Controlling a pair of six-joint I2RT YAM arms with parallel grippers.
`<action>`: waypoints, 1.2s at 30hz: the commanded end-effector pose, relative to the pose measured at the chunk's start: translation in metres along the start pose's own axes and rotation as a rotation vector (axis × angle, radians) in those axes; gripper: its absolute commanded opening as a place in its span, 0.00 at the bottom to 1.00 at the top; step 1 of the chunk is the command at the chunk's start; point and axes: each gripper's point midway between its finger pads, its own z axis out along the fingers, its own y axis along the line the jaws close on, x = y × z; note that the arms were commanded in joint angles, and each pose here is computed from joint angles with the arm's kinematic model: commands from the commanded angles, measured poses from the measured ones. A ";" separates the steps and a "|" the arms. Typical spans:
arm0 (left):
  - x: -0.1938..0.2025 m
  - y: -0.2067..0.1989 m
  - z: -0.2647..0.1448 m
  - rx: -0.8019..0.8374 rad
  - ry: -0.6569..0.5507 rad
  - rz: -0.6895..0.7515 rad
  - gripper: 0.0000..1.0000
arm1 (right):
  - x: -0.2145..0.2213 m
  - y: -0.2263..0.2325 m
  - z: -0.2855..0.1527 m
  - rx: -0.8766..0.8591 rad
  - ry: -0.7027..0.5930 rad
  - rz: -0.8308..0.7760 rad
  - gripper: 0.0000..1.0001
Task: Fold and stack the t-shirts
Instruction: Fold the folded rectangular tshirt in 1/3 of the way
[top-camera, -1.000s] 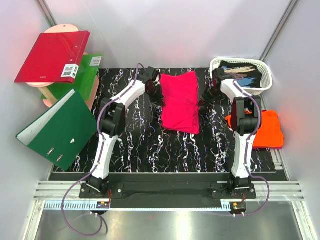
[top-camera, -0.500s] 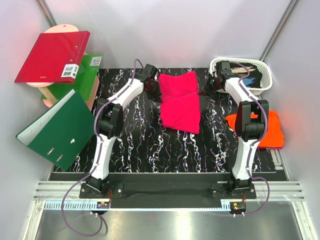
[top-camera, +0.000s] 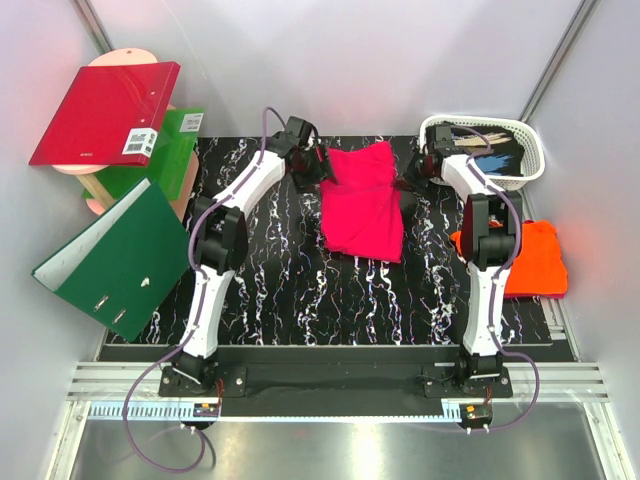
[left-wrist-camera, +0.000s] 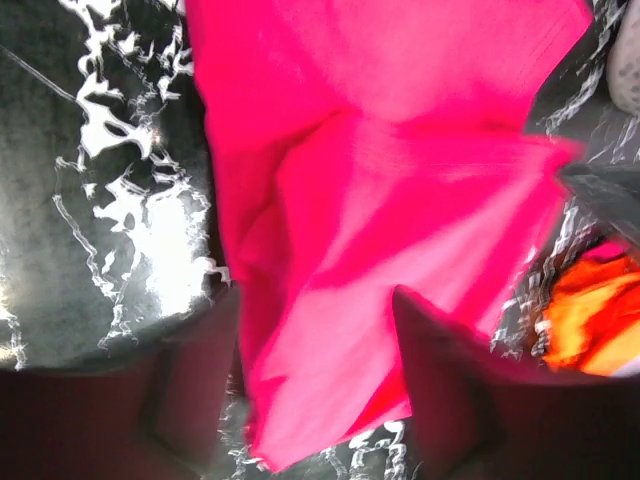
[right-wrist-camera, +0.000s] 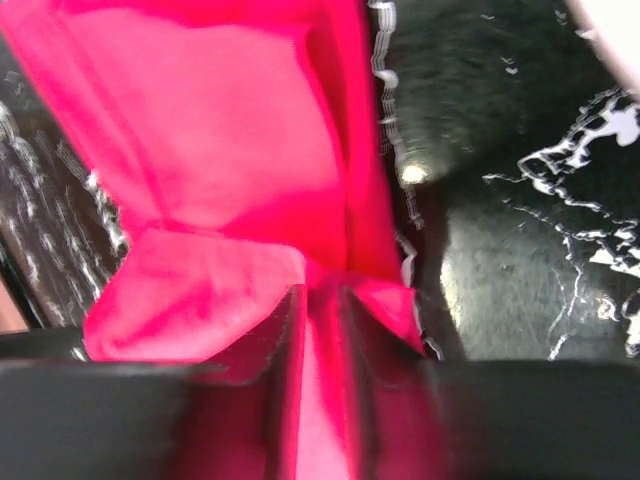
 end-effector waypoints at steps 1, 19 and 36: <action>-0.011 0.000 0.000 0.043 0.002 -0.022 0.99 | -0.017 0.005 0.002 0.010 -0.059 -0.013 0.58; 0.074 0.003 -0.075 0.102 0.028 0.055 0.87 | -0.005 0.123 -0.061 -0.379 0.016 -0.047 0.38; 0.129 -0.006 -0.037 0.116 0.176 0.083 0.77 | 0.105 0.139 -0.013 -0.402 0.424 -0.003 0.00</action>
